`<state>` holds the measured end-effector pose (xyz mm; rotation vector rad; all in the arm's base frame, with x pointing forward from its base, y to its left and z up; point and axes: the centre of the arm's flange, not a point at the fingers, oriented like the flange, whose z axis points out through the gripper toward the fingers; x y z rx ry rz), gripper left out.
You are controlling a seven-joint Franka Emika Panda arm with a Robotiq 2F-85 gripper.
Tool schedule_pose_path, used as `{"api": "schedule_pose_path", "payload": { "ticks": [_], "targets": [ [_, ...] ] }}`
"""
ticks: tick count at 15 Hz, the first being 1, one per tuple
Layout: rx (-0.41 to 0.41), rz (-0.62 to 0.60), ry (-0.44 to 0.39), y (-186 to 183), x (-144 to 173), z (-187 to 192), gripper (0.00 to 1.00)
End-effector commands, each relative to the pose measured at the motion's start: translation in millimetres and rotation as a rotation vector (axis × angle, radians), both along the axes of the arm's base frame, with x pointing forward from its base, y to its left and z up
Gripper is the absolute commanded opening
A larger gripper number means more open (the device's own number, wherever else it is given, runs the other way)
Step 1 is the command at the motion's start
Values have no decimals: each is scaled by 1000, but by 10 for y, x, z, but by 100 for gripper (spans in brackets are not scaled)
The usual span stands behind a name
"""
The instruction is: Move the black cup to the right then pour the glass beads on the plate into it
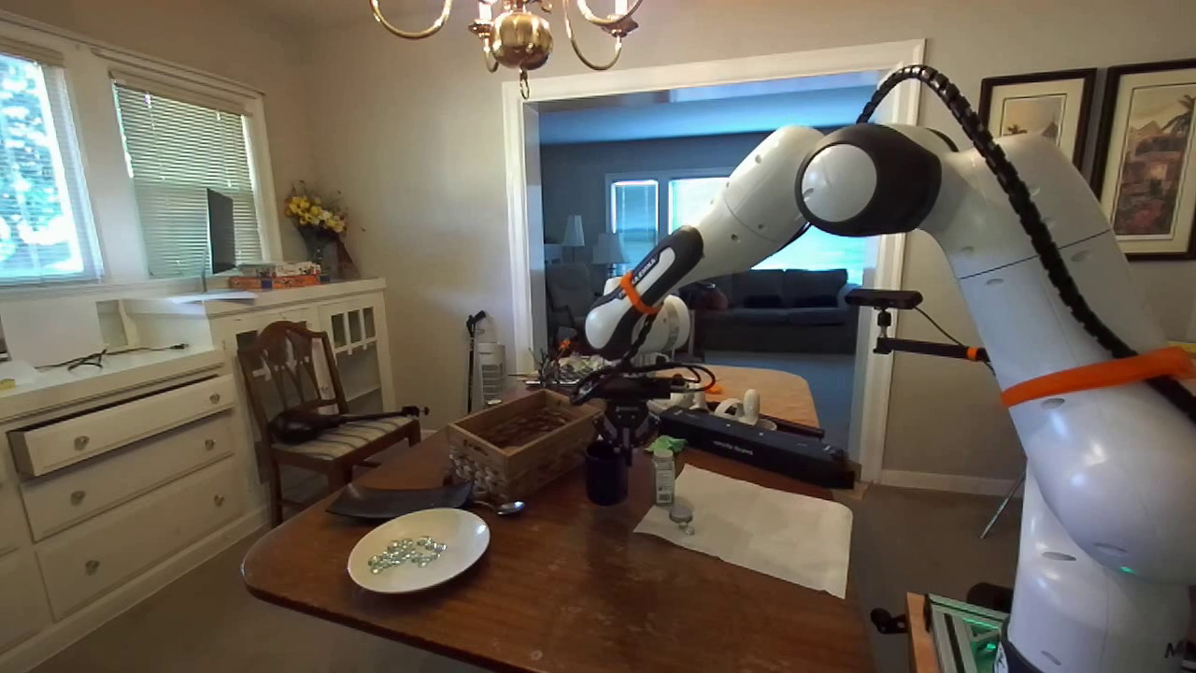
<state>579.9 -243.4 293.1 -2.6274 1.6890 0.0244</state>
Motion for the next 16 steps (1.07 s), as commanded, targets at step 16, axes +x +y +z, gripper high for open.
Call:
{"api": "schedule_pose_path", "payload": {
  "ticks": [16],
  "targets": [
    [12, -14, 33, 125, 303, -413, 35]
  ]
}}
